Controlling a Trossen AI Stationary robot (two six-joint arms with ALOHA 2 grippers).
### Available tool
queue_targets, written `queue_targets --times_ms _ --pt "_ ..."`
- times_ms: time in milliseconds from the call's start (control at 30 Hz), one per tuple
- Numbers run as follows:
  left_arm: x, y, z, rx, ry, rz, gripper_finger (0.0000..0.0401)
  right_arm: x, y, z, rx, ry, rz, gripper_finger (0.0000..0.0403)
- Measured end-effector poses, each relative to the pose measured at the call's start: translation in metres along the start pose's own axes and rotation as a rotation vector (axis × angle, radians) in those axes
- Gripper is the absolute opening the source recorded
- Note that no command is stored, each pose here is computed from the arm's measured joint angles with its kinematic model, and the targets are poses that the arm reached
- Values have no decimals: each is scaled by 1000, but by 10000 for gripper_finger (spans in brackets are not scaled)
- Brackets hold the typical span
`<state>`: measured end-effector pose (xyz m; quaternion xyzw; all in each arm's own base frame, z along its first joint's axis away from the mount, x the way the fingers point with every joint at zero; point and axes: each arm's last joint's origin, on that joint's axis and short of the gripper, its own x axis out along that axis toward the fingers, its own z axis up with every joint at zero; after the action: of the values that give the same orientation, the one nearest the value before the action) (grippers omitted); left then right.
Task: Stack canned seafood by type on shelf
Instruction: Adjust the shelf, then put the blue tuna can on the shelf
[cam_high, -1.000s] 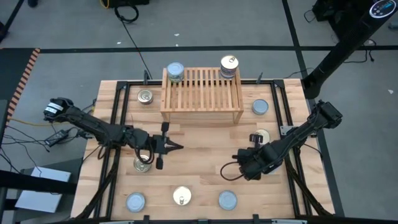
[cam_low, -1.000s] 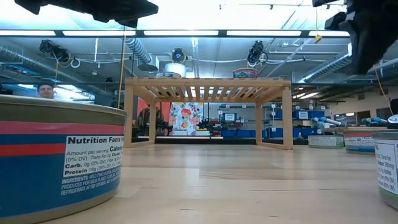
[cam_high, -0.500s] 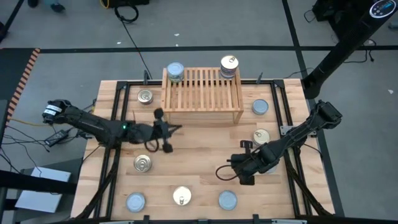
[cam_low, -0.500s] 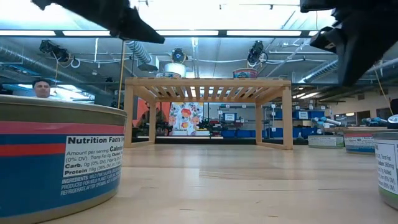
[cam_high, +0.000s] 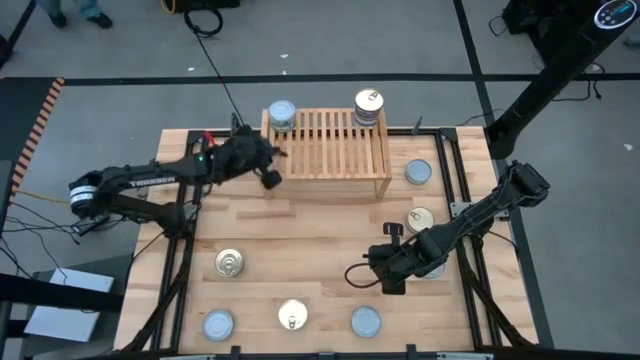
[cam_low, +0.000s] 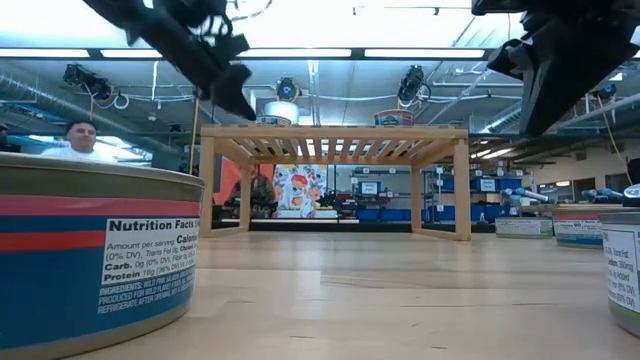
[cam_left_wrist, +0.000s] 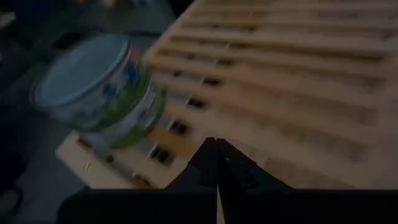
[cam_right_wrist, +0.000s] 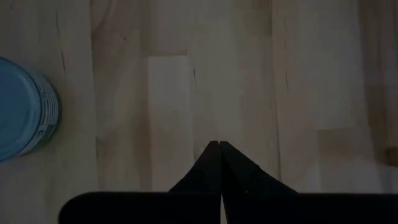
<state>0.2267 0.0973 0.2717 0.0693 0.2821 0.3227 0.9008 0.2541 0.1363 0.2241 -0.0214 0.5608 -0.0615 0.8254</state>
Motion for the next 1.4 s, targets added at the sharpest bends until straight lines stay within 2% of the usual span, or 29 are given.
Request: queue_targets --times_ms 233,367,800,1033,1233,1400 --pt "33 12 -8 7 42 44 1 0 0 1 1 -18 -19 6" --pt "43 12 -7 -8 16 47 1 0 0 1 1 -18 -20 7" --pt "45 17 -1 -31 -54 102 1 0 0 1 2 -20 -19 8" --pt "52 26 -5 -46 -39 130 1 0 0 1 4 -24 -16 8" --pt "54 24 -5 -45 -45 118 1 0 0 1 10 -23 -15 8" --pt "43 17 3 -36 -95 91 1 0 0 1 8 -10 -4 7"
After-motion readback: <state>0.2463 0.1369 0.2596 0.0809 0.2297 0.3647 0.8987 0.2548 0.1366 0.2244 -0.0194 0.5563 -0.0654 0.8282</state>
